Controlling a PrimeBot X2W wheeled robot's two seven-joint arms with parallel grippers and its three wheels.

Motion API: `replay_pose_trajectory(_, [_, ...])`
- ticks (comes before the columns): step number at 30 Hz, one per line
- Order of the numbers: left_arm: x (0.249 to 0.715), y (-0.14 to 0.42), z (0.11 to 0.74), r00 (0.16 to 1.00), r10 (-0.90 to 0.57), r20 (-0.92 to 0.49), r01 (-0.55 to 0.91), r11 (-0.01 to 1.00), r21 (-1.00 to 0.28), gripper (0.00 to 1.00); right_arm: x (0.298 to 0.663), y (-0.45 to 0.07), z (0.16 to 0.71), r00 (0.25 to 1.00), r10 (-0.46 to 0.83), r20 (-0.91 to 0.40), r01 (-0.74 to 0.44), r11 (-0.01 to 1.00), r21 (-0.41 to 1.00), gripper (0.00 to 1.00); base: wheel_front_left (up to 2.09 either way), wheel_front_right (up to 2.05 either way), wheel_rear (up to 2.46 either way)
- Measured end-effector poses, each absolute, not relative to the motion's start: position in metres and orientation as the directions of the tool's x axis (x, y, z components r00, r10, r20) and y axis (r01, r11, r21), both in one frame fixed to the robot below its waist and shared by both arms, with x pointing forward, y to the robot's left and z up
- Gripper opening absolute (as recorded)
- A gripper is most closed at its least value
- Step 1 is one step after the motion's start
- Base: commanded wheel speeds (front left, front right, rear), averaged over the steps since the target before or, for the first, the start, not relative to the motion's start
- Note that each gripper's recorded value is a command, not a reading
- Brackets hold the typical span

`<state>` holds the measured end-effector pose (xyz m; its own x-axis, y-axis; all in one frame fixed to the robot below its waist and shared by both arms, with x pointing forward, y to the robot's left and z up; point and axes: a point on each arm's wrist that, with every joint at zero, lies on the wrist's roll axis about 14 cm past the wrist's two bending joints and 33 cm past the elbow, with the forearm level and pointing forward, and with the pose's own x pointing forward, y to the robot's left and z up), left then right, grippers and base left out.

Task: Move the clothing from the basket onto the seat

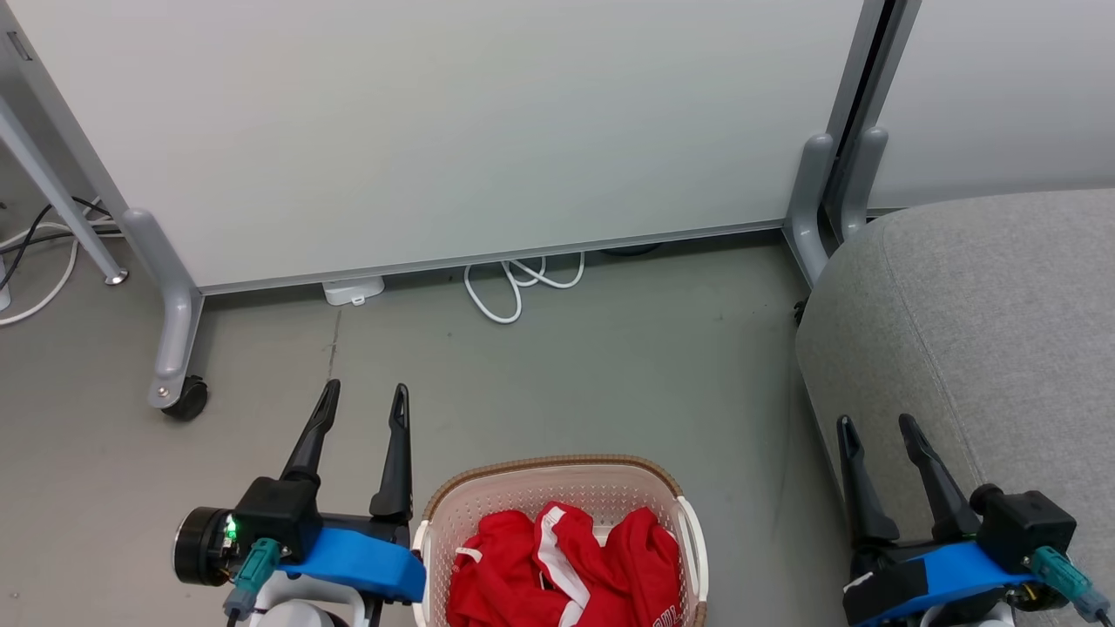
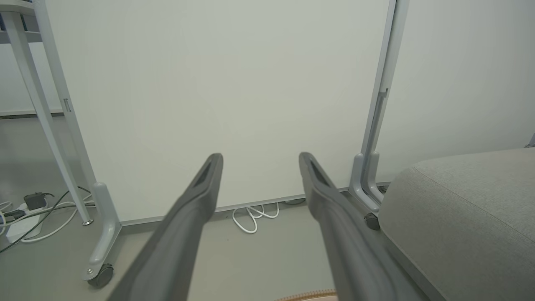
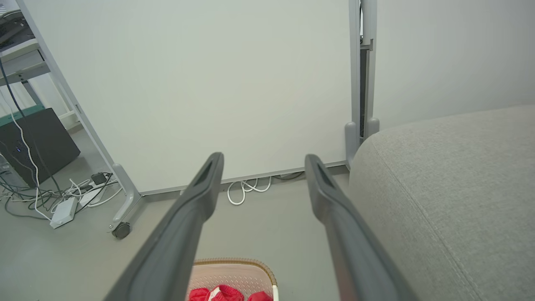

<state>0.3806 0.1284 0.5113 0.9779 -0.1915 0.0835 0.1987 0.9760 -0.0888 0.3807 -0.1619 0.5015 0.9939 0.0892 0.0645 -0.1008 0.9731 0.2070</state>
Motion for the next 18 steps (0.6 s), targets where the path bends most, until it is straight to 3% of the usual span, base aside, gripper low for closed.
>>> replay_pose_trajectory(18, [0.379, 0.125, 0.499, 0.977, -0.206, 0.053, 0.209, 0.975, -0.071, 1.00, 0.378, -0.159, 0.498, 0.992, 0.106, 0.061, -0.114, 0.982, 0.152, 1.00, 0.00, 0.00, 0.00])
